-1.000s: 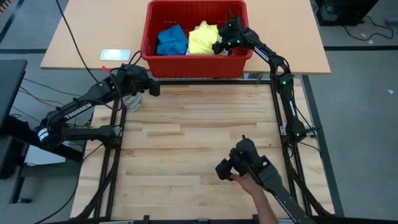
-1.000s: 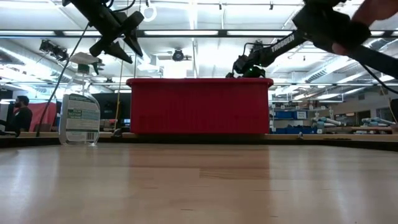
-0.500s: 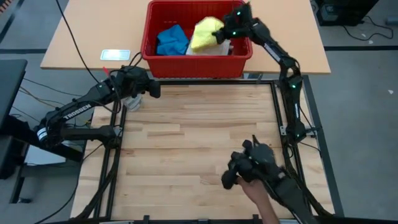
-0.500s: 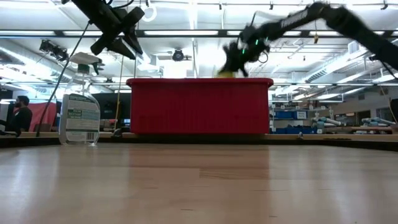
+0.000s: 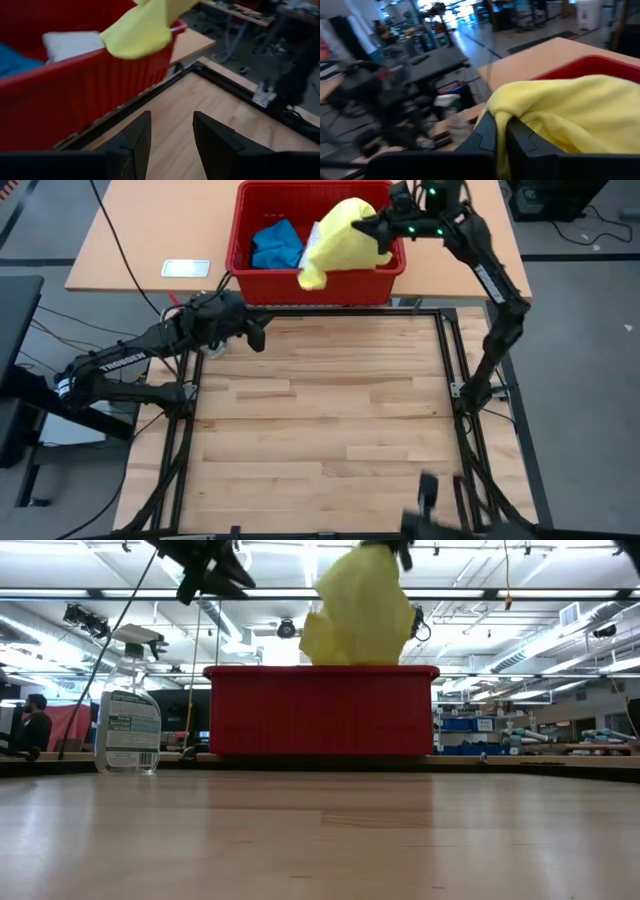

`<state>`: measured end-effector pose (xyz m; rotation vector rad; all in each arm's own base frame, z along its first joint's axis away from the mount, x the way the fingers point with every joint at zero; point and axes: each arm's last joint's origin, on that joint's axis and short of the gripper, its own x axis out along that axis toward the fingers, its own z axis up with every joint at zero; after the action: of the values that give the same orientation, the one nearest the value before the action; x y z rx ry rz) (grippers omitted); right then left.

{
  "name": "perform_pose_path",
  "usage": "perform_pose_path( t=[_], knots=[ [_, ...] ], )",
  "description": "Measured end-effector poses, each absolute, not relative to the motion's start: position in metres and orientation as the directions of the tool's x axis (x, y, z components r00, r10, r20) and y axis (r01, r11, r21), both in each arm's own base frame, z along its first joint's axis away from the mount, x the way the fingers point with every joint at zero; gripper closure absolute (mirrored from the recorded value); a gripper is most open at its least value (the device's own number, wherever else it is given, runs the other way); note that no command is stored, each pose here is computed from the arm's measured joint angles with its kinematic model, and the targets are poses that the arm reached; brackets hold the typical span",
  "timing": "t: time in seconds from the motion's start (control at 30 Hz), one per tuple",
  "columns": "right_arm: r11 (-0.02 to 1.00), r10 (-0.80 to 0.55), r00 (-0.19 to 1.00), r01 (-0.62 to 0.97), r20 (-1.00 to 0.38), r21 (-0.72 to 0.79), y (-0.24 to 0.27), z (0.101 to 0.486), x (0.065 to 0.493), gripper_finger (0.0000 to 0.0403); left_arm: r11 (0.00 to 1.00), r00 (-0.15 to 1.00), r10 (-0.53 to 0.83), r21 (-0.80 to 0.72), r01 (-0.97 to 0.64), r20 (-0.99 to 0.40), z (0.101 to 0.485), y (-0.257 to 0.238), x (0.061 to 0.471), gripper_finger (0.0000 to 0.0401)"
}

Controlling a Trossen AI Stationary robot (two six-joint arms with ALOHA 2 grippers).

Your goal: Fold Laundry from Bin

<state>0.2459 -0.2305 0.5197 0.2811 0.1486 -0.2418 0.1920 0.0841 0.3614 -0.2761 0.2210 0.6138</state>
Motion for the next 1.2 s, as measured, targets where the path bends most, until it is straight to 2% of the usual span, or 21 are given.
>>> perform_pose_path(
  t=[0.27, 0.43, 0.6, 0.7, 1.0, 1.2],
  knots=[
    [0.958, -0.127, 0.97, 0.174, -0.208, 0.227, -0.153, 0.537, 0.252, 0.0384, 0.865, 0.858, 0.452, -0.115, -0.488, -0.246, 0.366, 0.064, 0.2, 0.0252],
    [0.95, -0.114, 0.928, 0.206, -0.355, 0.234, -0.12, 0.524, 0.264, 0.0384, 0.88, 0.871, 0.422, -0.115, -0.46, -0.251, 0.365, 0.057, 0.202, 0.0252],
    [0.845, -0.295, 0.707, 0.507, -0.643, 0.17, -0.1, 0.478, 0.28, 0.0384, 0.873, 0.883, 0.396, -0.194, -0.447, -0.252, 0.365, 0.051, 0.203, 0.0252],
    [0.815, -0.29, 0.626, 0.558, -0.723, 0.157, -0.085, 0.449, 0.293, 0.0384, 0.863, 0.886, 0.384, -0.24, -0.444, -0.26, 0.364, 0.048, 0.204, 0.0252],
    [0.797, -0.15, 0.621, 0.537, -0.769, 0.278, -0.025, 0.379, 0.334, 0.0384, 0.874, 0.878, 0.348, -0.225, -0.431, -0.329, 0.357, 0.041, 0.203, 0.0252],
    [0.766, 0.001, 0.635, 0.496, -0.772, 0.409, 0.012, 0.331, 0.347, 0.0382, 0.882, 0.878, 0.314, -0.233, -0.411, -0.36, 0.354, 0.039, 0.203, 0.0252]
  ],
)
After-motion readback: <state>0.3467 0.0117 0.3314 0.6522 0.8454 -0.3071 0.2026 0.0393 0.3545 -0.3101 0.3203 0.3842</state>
